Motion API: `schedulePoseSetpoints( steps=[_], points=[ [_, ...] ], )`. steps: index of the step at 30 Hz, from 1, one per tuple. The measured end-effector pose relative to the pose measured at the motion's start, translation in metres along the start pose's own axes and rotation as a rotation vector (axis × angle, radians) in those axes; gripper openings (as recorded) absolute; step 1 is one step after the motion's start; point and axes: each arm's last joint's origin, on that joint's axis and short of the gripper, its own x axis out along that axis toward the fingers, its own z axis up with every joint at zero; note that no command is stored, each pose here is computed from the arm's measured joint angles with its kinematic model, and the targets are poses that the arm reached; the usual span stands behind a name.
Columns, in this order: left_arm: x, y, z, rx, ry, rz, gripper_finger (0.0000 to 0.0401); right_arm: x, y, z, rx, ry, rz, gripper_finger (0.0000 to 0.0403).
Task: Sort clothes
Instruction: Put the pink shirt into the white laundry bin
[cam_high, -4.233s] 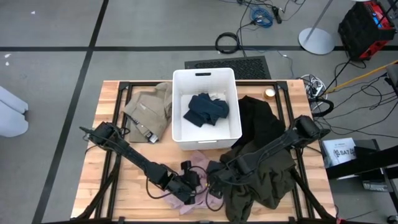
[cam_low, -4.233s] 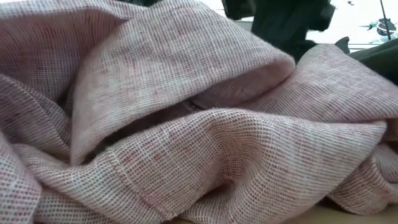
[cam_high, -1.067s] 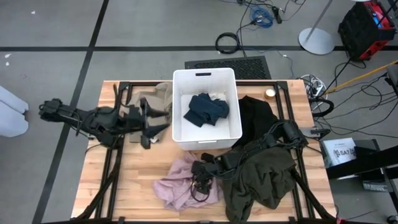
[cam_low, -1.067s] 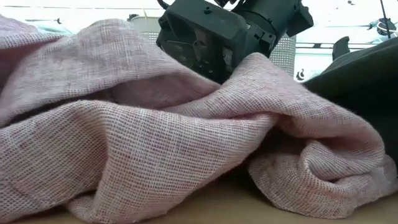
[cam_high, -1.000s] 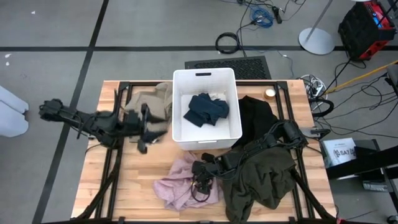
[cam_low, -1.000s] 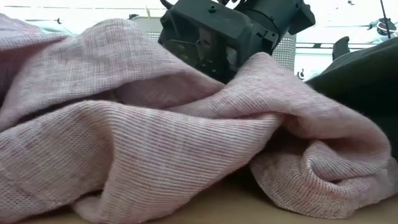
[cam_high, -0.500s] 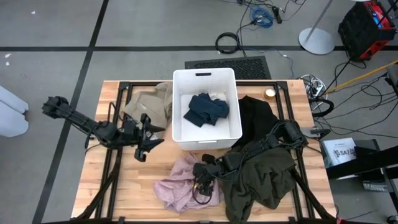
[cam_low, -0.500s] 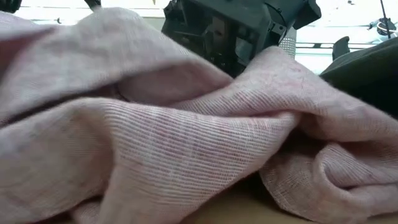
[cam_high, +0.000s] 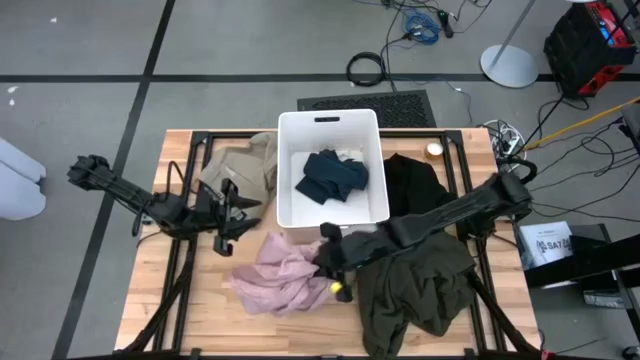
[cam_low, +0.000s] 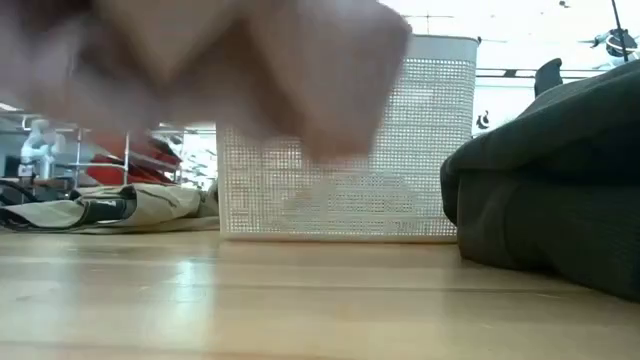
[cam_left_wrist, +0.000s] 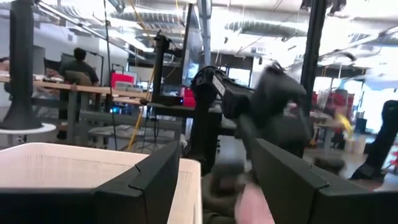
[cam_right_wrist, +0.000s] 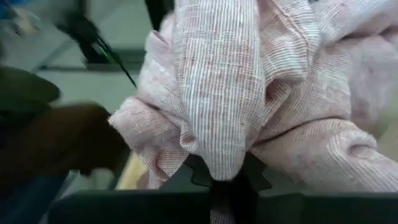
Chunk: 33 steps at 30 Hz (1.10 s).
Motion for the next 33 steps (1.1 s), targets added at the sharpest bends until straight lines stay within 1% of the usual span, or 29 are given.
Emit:
schedulePoseSetpoints(
  steps=[5,8,11,14,16,19,22,26,30,33],
  points=[
    [-0.003,0.001,0.004,-0.015,-0.017,-0.016,0.0215,-0.052,0.003,0.038,-0.121,-0.186,0.022,0.0011],
    [-0.003,0.0,0.002,-0.004,0.006,-0.022,0.0215,-0.082,-0.003,0.055,-0.152,-0.274,0.004,0.0011],
    [-0.004,0.0,0.0,0.008,0.027,-0.025,0.0215,-0.109,-0.016,0.068,-0.15,-0.34,-0.077,0.0011],
    [-0.004,0.0,-0.001,0.011,0.043,-0.014,0.0215,-0.132,-0.035,0.076,-0.137,-0.375,-0.172,0.0011],
    [-0.005,0.002,-0.003,0.02,0.062,0.021,0.0215,-0.144,-0.051,0.08,-0.122,-0.387,-0.231,0.0011],
    [-0.007,0.005,-0.007,0.051,0.114,0.113,0.0215,-0.155,-0.079,0.082,-0.096,-0.393,-0.327,0.0011],
    [-0.008,0.008,-0.008,0.067,0.133,0.192,0.0215,-0.159,-0.106,0.081,-0.061,-0.365,-0.413,0.0011],
    [-0.008,0.008,-0.009,0.069,0.137,0.196,0.0215,-0.15,-0.144,0.069,0.02,-0.264,-0.511,0.0011],
    [-0.008,0.008,-0.008,0.067,0.134,0.196,0.0215,-0.14,-0.176,0.046,0.188,-0.087,-0.584,0.0011],
    [-0.009,0.008,-0.007,0.069,0.13,0.195,0.0215,-0.133,-0.191,0.025,0.33,0.066,-0.636,0.0011]
  ],
)
